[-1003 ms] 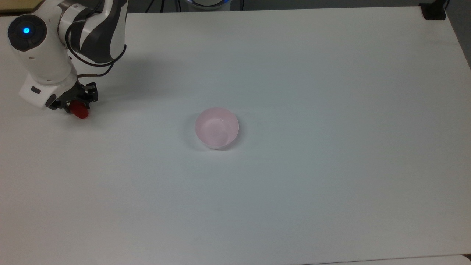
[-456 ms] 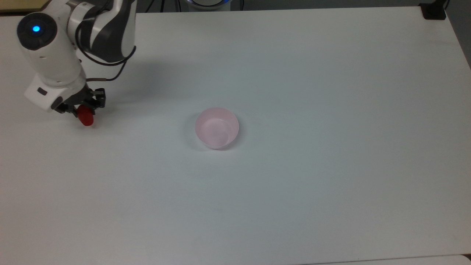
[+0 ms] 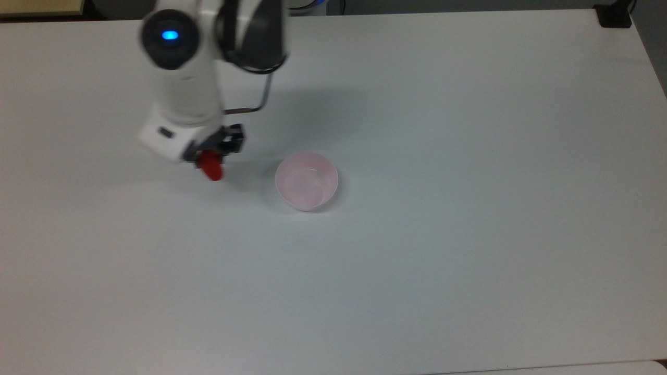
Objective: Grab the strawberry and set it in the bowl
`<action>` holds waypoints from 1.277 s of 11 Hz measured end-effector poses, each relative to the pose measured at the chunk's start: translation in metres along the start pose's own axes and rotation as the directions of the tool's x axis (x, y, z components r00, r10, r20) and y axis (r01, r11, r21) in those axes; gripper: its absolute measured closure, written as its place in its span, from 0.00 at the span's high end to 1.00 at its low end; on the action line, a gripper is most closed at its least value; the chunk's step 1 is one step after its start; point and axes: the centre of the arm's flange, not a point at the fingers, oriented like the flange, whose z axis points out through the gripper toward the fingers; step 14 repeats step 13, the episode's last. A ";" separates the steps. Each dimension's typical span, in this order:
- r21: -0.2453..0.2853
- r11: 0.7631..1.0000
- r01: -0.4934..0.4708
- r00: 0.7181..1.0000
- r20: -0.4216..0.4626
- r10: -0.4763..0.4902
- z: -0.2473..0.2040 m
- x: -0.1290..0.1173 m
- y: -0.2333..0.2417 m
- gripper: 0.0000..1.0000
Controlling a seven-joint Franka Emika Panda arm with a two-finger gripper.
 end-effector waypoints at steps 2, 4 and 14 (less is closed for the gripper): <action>0.011 1.000 0.007 1.000 -0.010 -0.007 -0.019 0.025 -0.080 0.44; 0.011 1.000 -0.016 1.000 -0.007 0.016 -0.019 0.037 -0.128 0.51; -0.004 0.928 -0.373 0.926 -0.061 0.372 -0.182 -0.043 -0.118 1.00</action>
